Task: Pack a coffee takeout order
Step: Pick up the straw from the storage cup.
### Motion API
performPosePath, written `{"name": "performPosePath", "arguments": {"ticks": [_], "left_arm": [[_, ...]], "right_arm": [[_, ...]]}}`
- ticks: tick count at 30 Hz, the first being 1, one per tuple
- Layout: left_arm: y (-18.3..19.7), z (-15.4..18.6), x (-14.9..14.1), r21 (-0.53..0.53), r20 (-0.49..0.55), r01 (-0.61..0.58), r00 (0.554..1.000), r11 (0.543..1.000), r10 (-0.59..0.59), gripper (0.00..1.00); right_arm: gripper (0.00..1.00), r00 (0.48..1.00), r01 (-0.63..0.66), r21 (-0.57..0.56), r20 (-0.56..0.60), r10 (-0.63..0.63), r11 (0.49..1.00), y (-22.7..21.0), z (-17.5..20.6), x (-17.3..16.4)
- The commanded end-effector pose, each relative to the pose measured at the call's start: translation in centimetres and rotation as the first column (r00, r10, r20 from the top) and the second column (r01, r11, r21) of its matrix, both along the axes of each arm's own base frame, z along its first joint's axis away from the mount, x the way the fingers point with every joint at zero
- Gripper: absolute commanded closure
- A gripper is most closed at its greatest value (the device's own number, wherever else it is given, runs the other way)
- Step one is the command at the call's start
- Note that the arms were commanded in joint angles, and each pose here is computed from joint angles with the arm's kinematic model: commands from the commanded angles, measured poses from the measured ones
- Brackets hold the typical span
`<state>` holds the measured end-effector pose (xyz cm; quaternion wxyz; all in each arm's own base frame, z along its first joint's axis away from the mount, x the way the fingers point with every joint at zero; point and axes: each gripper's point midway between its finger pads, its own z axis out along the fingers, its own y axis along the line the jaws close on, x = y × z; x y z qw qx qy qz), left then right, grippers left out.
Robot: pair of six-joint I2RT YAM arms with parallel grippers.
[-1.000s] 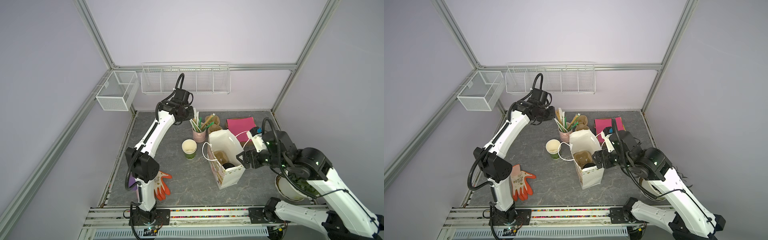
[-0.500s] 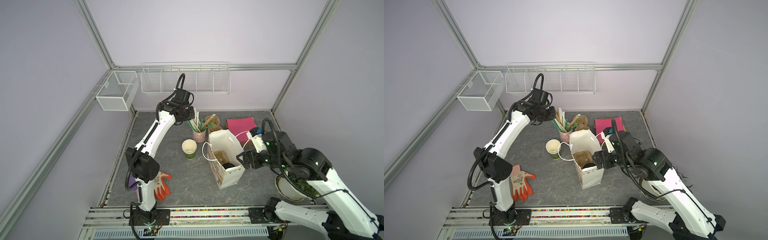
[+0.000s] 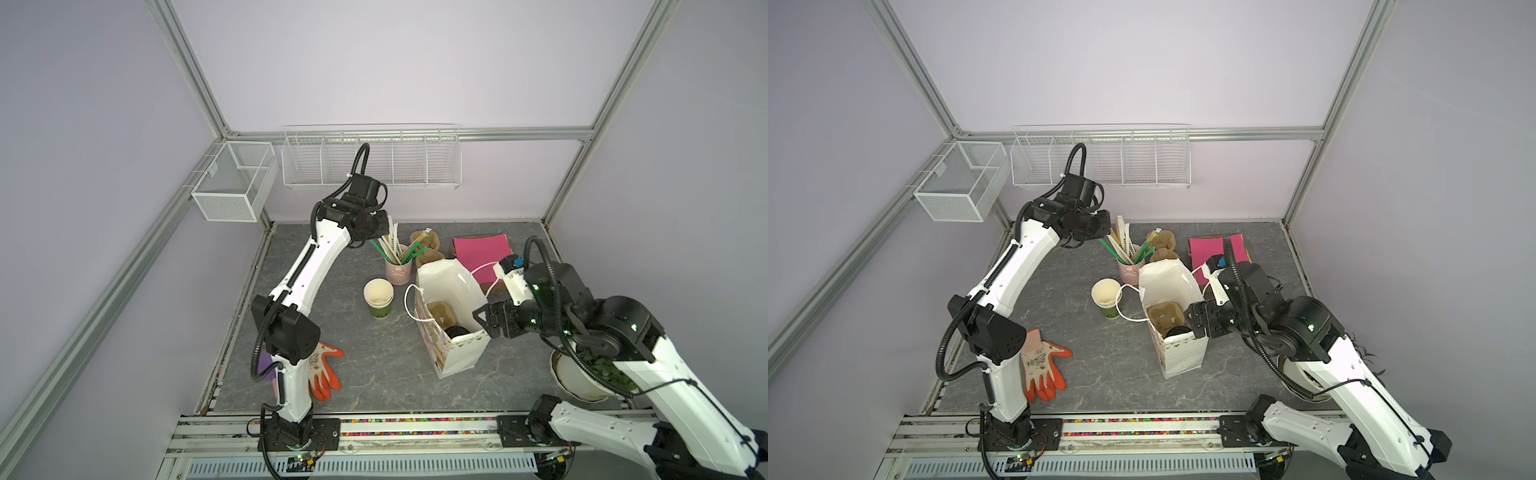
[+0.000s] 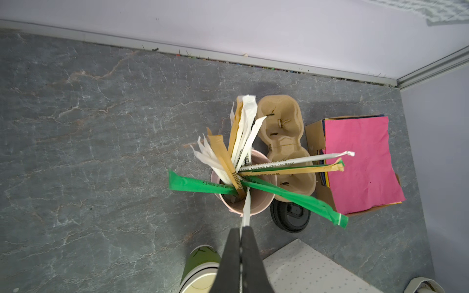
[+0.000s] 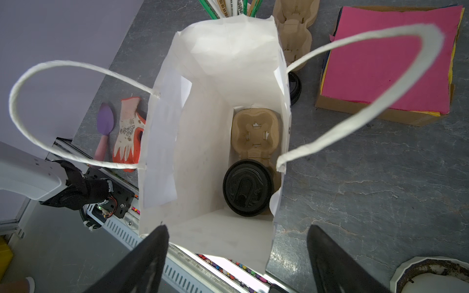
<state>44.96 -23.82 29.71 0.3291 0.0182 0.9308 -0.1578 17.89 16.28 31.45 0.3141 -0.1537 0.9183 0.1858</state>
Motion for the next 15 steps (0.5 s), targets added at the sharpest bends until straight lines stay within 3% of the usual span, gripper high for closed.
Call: {"name": "performPosePath", "arguments": {"ticks": [1,15], "left_arm": [[0.7,2.3,-0.4,0.026,0.045,-0.004,0.999,1.000,0.003,1.00],[1.2,5.9,-1.2,0.012,0.119,0.006,0.993,1.000,-0.007,1.00]], "right_arm": [[0.12,1.000,0.021,0.002,0.006,-0.021,1.000,-0.3,-0.2,0.2],[0.12,1.000,0.026,0.005,0.008,-0.026,1.000,-0.2,0.2,0.3]]}}
